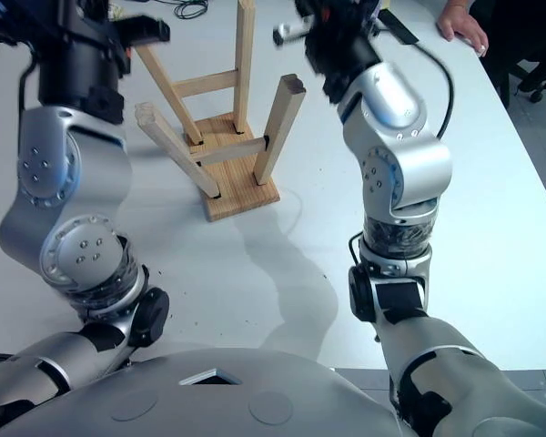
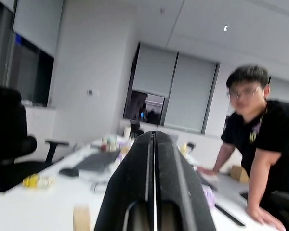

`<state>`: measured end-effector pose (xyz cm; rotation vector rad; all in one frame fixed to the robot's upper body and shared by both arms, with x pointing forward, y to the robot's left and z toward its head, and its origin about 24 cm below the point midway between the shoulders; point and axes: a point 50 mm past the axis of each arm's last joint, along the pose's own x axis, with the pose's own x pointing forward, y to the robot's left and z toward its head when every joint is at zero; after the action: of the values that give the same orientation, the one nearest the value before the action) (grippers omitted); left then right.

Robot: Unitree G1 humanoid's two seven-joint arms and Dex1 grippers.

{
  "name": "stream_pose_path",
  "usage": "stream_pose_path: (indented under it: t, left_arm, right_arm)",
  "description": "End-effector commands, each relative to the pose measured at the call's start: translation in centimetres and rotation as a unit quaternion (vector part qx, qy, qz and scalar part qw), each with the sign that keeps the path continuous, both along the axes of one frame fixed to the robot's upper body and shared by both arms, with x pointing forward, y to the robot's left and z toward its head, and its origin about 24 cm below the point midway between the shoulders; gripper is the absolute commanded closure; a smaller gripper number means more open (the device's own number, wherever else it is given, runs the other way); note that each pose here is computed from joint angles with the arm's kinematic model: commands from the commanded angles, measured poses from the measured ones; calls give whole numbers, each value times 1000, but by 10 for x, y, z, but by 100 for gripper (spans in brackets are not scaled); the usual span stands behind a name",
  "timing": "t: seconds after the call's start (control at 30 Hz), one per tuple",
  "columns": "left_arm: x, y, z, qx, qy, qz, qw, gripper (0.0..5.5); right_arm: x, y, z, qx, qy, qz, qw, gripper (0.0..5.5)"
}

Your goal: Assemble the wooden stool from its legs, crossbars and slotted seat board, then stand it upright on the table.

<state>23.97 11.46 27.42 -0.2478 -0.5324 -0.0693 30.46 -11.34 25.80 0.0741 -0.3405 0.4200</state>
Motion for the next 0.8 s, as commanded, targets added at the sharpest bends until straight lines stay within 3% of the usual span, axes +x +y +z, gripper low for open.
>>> stream_pose_path:
  t: [0.03, 0.13, 0.27, 0.33, 0.37, 0.47, 0.53, 0.63, 0.8]
  left_arm:
    - [-7, 9, 43, -13, -122, 26, 992, 547]
    - [-14, 14, 61, -28, -169, 37, 984, 547]
    - [-13, 17, 56, -39, -150, 35, 987, 547]
    - [3, 14, 27, -51, -35, 29, 998, 547]
    - [13, 9, -2, -57, 67, 11, 996, 547]
    - [10, -11, -97, -14, 318, -45, 947, 547]
    - [2, -19, -125, -12, 387, -69, 919, 547]
    - [-3, -19, -135, -15, 409, -65, 910, 547]
    - [8, -6, -98, -11, 302, -30, 953, 547]
  right_arm:
    - [-15, 1, 57, 99, -116, 19, 988, 550]
    - [-21, -1, 71, 141, -140, 30, 980, 550]
    - [-20, 1, 61, 139, -102, 45, 984, 550]
    - [-12, 9, 31, 73, -20, 39, 996, 550]
    - [-9, 17, 7, 22, 40, 54, 998, 550]
    - [-19, 36, -90, -143, 254, 99, 951, 550]
    - [-30, 38, -116, -163, 306, 107, 932, 550]
    - [-26, 43, -98, -122, 276, 107, 947, 550]
    - [-20, 48, -58, -34, 198, 127, 971, 550]
